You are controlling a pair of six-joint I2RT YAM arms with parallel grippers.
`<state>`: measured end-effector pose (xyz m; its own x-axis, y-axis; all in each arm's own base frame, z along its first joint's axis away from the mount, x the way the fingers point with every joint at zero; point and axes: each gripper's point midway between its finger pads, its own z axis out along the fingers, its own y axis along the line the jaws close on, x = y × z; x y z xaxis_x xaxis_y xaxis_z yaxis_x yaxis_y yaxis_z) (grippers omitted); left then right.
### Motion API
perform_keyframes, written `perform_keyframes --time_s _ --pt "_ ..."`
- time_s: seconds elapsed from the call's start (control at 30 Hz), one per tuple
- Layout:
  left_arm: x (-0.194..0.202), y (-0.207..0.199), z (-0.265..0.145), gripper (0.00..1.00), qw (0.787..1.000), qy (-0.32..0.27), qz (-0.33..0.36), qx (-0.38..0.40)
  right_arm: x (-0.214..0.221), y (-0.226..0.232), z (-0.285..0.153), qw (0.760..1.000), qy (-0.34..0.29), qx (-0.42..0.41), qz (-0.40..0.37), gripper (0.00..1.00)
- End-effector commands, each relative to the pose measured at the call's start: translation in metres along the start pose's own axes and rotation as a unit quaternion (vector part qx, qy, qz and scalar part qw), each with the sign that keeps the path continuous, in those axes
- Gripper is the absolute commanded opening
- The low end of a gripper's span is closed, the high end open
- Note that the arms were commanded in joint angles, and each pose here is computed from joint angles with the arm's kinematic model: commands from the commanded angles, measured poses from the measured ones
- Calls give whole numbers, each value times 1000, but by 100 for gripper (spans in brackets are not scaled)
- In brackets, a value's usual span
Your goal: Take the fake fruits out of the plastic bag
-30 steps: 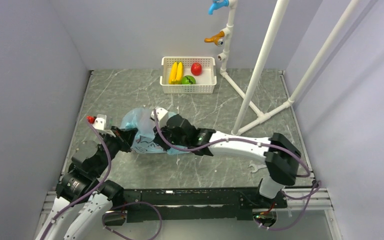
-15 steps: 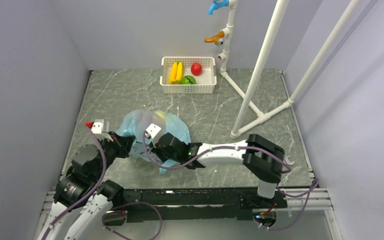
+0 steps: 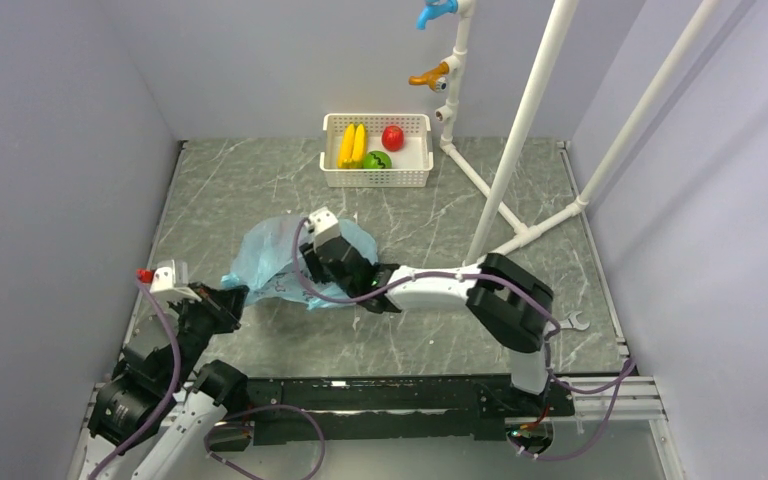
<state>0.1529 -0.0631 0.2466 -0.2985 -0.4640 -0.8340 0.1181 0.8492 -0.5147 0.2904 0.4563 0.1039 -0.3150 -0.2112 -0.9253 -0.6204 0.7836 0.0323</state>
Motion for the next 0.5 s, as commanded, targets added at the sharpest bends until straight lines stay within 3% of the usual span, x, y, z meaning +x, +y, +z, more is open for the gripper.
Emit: perform_keyframes --time_s 0.0,0.07,0.23,0.33,0.47 --pt "-13 7 -6 0 999 -21 -10 -26 -84 -29 -21 993 -97 15 69 51" --pt "-12 8 -5 0 999 -18 -9 -31 -90 -28 -23 993 -97 0 63 55" --pt "-15 10 -4 0 999 -14 -1 -44 -74 -36 -11 997 -73 5 28 85" --pt "-24 17 -11 0 997 -31 -3 -64 -50 -42 -5 998 -46 16 -34 90" --pt "-37 20 -18 0 996 -57 -1 -73 -1 -2 -16 989 1 -70 -131 94"
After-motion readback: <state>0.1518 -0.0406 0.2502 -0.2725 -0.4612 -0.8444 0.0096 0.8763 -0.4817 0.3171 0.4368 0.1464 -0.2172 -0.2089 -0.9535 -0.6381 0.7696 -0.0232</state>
